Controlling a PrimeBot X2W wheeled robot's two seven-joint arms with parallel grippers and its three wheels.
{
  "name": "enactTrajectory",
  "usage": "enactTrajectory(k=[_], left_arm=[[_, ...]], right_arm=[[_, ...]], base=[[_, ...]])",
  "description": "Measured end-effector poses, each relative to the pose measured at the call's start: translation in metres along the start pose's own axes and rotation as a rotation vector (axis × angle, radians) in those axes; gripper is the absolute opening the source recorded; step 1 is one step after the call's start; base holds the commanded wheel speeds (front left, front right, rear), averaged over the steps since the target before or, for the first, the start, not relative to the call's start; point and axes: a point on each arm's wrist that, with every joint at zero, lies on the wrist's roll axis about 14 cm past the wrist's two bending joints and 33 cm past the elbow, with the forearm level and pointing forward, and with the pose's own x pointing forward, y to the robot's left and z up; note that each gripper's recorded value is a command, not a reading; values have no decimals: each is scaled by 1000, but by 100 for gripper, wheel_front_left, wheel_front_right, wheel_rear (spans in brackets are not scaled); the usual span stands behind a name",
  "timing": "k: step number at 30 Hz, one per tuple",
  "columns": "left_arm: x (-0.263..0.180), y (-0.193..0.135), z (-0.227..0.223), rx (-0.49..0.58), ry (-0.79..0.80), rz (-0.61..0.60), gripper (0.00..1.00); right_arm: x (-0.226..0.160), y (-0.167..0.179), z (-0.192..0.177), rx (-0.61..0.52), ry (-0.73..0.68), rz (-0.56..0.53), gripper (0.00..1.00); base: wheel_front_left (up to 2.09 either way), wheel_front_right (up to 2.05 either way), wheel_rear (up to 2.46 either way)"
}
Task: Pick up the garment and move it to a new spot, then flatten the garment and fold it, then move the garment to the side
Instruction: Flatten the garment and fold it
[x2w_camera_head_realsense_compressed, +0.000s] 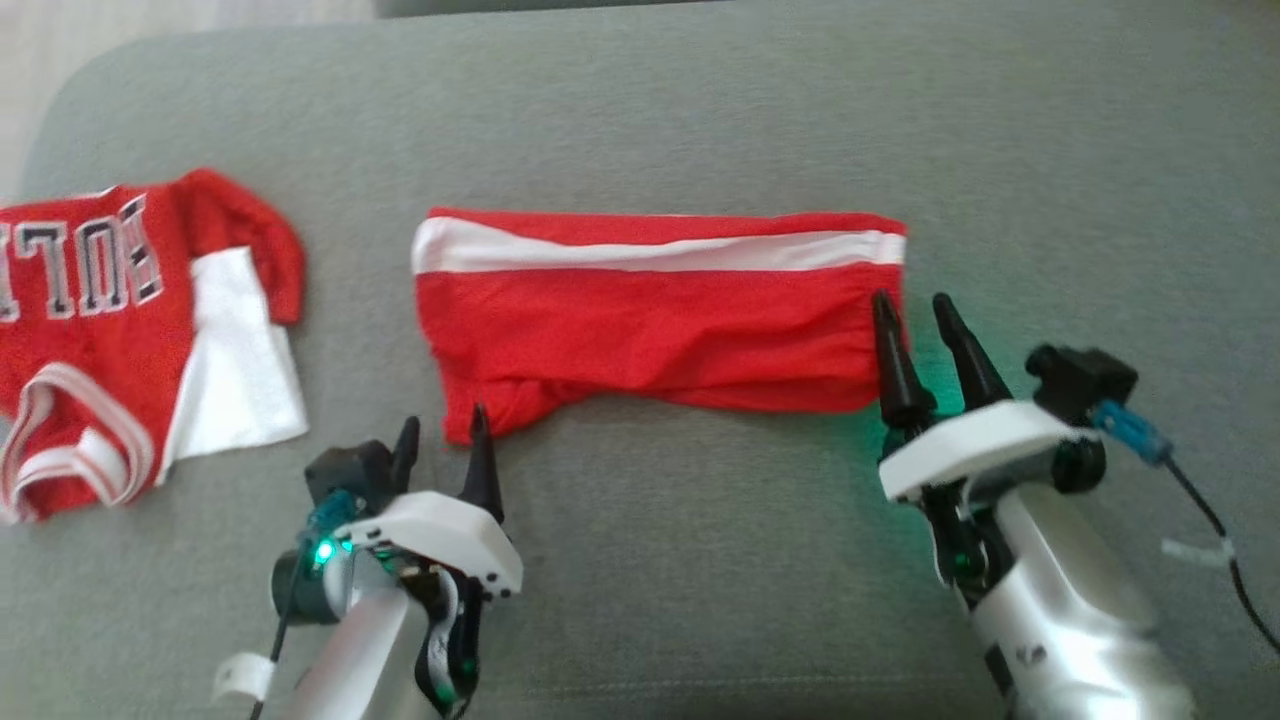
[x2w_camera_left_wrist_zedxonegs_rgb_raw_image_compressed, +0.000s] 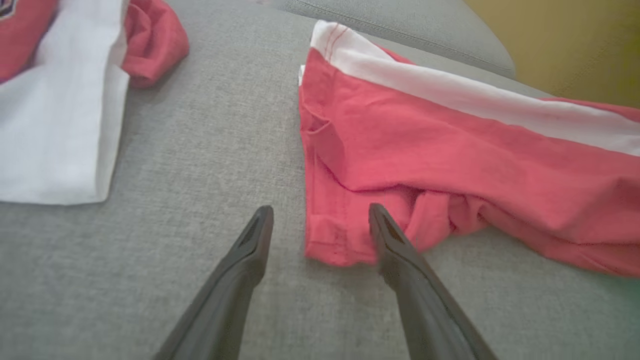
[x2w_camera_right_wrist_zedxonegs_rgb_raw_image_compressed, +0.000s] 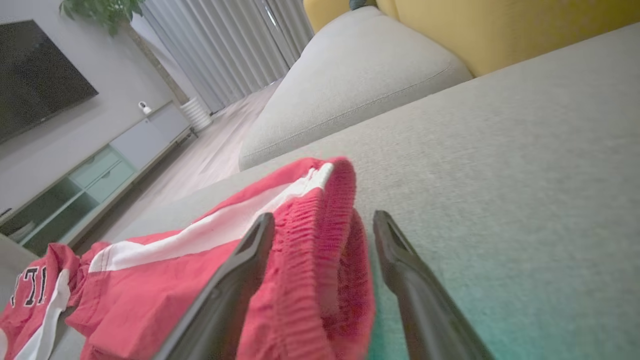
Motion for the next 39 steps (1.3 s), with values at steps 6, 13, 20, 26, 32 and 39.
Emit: enactTrajectory(k=[6, 13, 20, 26, 32, 39], left_arm=[[-8, 13, 6, -7, -26, 34, 100], [-8, 16, 9, 7, -41, 40, 100], [-6, 7, 14, 27, -58, 11, 100], [-8, -1, 21, 28, -78, -14, 100], [-19, -3, 14, 28, -66, -19, 100], [-32, -3, 10, 25, -60, -26, 100]], right_arm=[[17, -1, -35, -20, 133, -7, 100], [15, -10, -59, -4, 207, -42, 100], [13, -7, -53, 48, 187, -42, 0], [4, -17, -37, 94, 130, -83, 0], [1, -35, -4, 62, 52, -98, 0], [10, 38, 4, 85, 101, 123, 0]], base=[[0, 0, 0], [0, 0, 0], [0, 0, 0], [0, 0, 0], [0, 0, 0], [0, 0, 0]])
